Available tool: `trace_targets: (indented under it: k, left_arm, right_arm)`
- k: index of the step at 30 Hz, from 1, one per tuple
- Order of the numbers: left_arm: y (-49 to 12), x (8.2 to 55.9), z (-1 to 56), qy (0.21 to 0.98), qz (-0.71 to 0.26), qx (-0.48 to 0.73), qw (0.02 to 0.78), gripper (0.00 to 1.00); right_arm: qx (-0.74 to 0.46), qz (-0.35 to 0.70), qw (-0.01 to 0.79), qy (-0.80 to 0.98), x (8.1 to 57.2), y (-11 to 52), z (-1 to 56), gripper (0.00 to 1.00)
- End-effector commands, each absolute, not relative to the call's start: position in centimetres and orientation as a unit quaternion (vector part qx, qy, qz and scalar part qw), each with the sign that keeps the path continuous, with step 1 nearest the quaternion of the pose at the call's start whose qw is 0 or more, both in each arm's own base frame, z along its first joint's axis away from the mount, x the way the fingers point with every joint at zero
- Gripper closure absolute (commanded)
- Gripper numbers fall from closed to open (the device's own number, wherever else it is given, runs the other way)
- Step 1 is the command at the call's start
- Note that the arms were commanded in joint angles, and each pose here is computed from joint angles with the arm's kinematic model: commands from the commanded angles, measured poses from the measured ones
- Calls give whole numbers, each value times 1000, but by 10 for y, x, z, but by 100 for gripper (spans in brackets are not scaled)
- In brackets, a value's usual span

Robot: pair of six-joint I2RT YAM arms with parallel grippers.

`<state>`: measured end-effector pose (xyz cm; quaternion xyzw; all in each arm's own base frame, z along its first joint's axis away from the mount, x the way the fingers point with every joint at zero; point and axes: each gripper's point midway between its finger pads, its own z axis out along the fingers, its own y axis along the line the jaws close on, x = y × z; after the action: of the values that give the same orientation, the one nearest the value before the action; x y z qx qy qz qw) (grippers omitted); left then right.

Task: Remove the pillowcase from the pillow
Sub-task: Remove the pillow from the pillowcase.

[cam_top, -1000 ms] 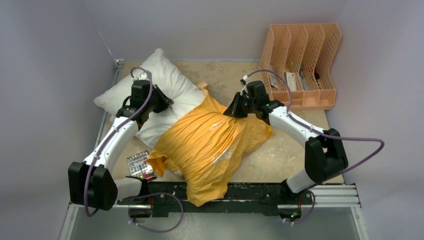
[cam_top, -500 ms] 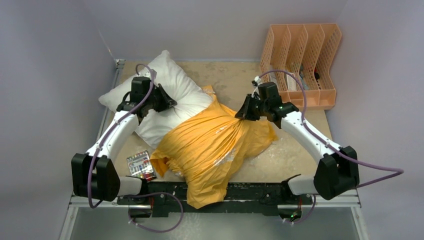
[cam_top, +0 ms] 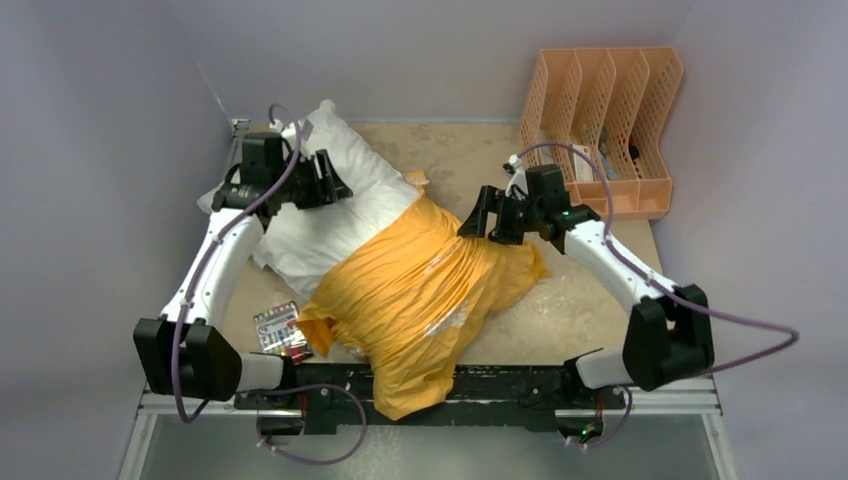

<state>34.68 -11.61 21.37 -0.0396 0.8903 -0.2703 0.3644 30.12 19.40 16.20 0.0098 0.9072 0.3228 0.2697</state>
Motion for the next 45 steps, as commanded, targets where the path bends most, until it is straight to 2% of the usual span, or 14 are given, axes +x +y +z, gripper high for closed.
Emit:
trace_targets:
  k: [1, 4, 8, 10, 14, 17, 18, 19, 20, 22, 31, 40, 43, 45]
  left_arm:
    - [-122, 363, 274, 871, -262, 33, 413, 40]
    - [-172, 371, 272, 908, -154, 95, 377, 32]
    - [-184, 405, 218, 948, -65, 36, 309, 26]
    - [-199, 407, 200, 955, -60, 51, 286, 24]
    - [-171, 381, 133, 977, 100, 84, 171, 19]
    - [-166, 363, 99, 981, 98, 83, 147, 18]
    - [-171, 363, 97, 981, 79, 80, 159, 28]
    - [-170, 364, 97, 980, 74, 74, 167, 55]
    - [-166, 367, 101, 979, 79, 67, 178, 94]
    - [-154, 376, 111, 974, 89, 48, 203, 100]
    - [-59, 428, 192, 939, 53, -98, 326, 100]
    - [-84, 425, 191, 932, -28, -104, 346, 100]
    - [-88, 421, 202, 926, -48, -104, 359, 100]
    - [-93, 418, 212, 917, -70, -100, 379, 100]
  right_arm:
    - [-69, 486, 205, 846, 286, 249, 164, 18]
    - [-45, 435, 232, 869, 299, 249, 140, 37]
    - [-61, 414, 261, 870, 305, 247, 145, 61]
    - [-67, 411, 269, 869, 304, 245, 146, 62]
    - [-72, 366, 274, 886, 301, 234, 137, 60]
    - [-78, 322, 310, 891, 298, 219, 137, 60]
    - [-76, 313, 317, 892, 296, 214, 138, 66]
    - [-74, 311, 319, 892, 291, 210, 139, 76]
    - [-60, 311, 317, 894, 287, 208, 140, 82]
    - [-32, 289, 321, 901, 283, 196, 140, 100]
    - [183, 131, 391, 893, 259, 94, 152, 100]
    - [94, 197, 413, 884, 285, 128, 201, 100]
    - [32, 239, 405, 882, 287, 151, 212, 85]
    - [35, 239, 408, 880, 293, 152, 222, 49]
